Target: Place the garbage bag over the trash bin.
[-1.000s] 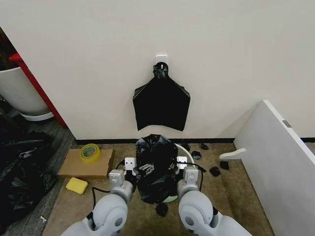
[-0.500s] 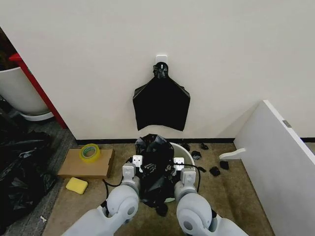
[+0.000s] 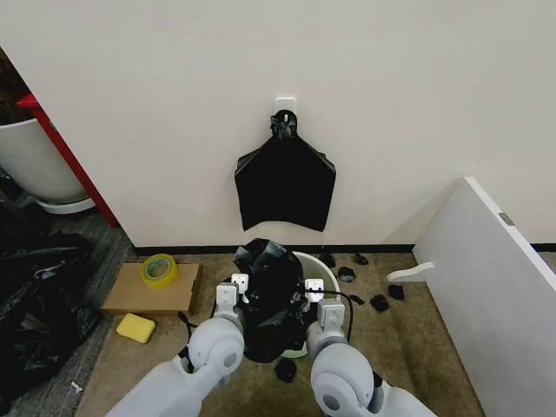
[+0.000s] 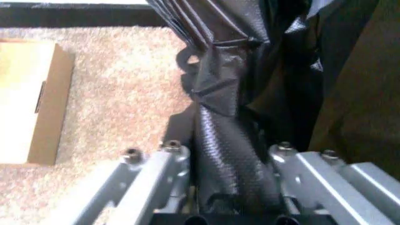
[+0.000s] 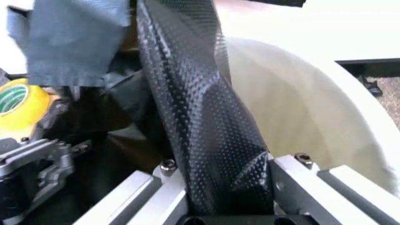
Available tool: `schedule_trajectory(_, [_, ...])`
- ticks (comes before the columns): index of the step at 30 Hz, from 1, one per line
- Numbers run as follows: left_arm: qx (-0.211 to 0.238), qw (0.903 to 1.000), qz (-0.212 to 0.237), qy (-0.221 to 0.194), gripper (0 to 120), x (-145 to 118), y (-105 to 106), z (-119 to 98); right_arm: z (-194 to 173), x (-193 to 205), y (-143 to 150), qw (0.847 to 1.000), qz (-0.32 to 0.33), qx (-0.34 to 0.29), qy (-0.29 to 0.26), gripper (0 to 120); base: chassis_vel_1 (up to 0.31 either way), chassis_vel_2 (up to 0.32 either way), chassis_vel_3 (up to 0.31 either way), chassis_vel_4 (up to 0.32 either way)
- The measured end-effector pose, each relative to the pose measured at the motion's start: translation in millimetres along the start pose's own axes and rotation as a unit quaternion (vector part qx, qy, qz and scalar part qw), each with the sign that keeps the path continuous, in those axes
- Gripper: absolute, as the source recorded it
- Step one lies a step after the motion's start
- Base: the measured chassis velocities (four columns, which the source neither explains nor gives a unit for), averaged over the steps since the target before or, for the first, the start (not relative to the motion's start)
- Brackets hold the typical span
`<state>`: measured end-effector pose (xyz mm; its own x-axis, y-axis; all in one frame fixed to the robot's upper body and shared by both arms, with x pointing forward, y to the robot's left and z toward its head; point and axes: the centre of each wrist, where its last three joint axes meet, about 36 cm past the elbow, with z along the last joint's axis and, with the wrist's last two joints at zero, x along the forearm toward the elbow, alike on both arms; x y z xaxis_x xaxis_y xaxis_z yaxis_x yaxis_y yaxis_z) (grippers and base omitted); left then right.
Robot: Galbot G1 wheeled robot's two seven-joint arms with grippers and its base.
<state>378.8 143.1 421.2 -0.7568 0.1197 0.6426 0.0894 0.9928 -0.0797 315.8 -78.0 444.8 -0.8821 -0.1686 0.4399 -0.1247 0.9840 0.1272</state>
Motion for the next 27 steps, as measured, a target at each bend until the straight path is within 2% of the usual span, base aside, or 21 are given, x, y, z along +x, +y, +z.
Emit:
schedule_trajectory(3, [0.009,1.0,-0.002,-0.001,11,2.0,6.9,-2.9,1.2,0.5,-0.5,1.0,-0.001,0.001,-0.006,0,0.0,0.0,0.0,0.0])
schedule_trajectory(6, [0.016,0.9998,-0.004,-0.008,4,8.4,19.4,-4.9,4.5,-1.0,-1.5,0.999,-0.013,-0.002,-0.036,0,0.0,0.0,0.0,0.0])
schedule_trajectory(9, [0.012,0.9997,-0.01,-0.018,4,12.7,28.4,-2.9,7.7,-4.2,-3.0,0.998,-0.024,-0.003,-0.063,0,0.0,0.0,0.0,0.0])
schedule_trajectory(12, [-0.006,0.9984,-0.015,-0.054,4,19.7,41.3,10.0,7.0,-10.0,-6.3,0.994,-0.043,-0.008,-0.101,0,0.0,0.0,0.0,0.0])
schedule_trajectory(14, [-0.025,0.9952,-0.012,-0.093,4,22.1,50.8,23.0,4.4,-13.8,-9.5,0.992,-0.049,-0.008,-0.118,0,0.0,0.0,0.0,0.0])
schedule_trajectory(16, [-0.058,0.9874,-0.009,-0.147,4,23.2,64.5,36.0,-0.4,-18.1,-14.9,0.99,-0.049,-0.008,-0.13,0,0.0,0.0,0.0,0.0])
schedule_trajectory(17, [-0.058,0.9874,-0.009,-0.147,4,23.2,64.5,36.0,-0.4,-18.1,-14.9,0.99,-0.049,-0.008,-0.13,0,0.0,0.0,0.0,0.0])
schedule_trajectory(19, [-0.085,0.9794,-0.004,-0.183,3,24.0,75.0,42.9,-5.3,-22.2,-20.9,0.99,-0.041,-0.01,-0.135,0,0.0,0.0,0.0,0.0])
schedule_trajectory(22, [-0.123,0.9654,0.0,-0.23,2,22.0,90.0,47.3,-12.1,-27.6,-31.9,0.99,-0.027,-0.014,-0.138,0,0.0,0.0,0.0,0.0])
schedule_trajectory(24, [-0.151,0.9502,0.011,-0.273,2,15.1,103.1,46.3,-18.0,-30.4,-45.8,0.99,-0.002,-0.02,-0.136,0,0.0,0.0,0.0,0.0])
schedule_trajectory(25, [-0.151,0.9502,0.011,-0.273,2,15.1,103.1,46.3,-18.0,-30.4,-45.8,0.99,-0.002,-0.02,-0.136,0,0.0,0.0,0.0,0.0])
schedule_trajectory(27, [-0.16,0.9424,0.019,-0.293,2,12.4,108.4,46.0,-20.3,-31.2,-51.1,0.991,0.009,-0.022,-0.132,0,0.0,0.0,0.0,0.0])
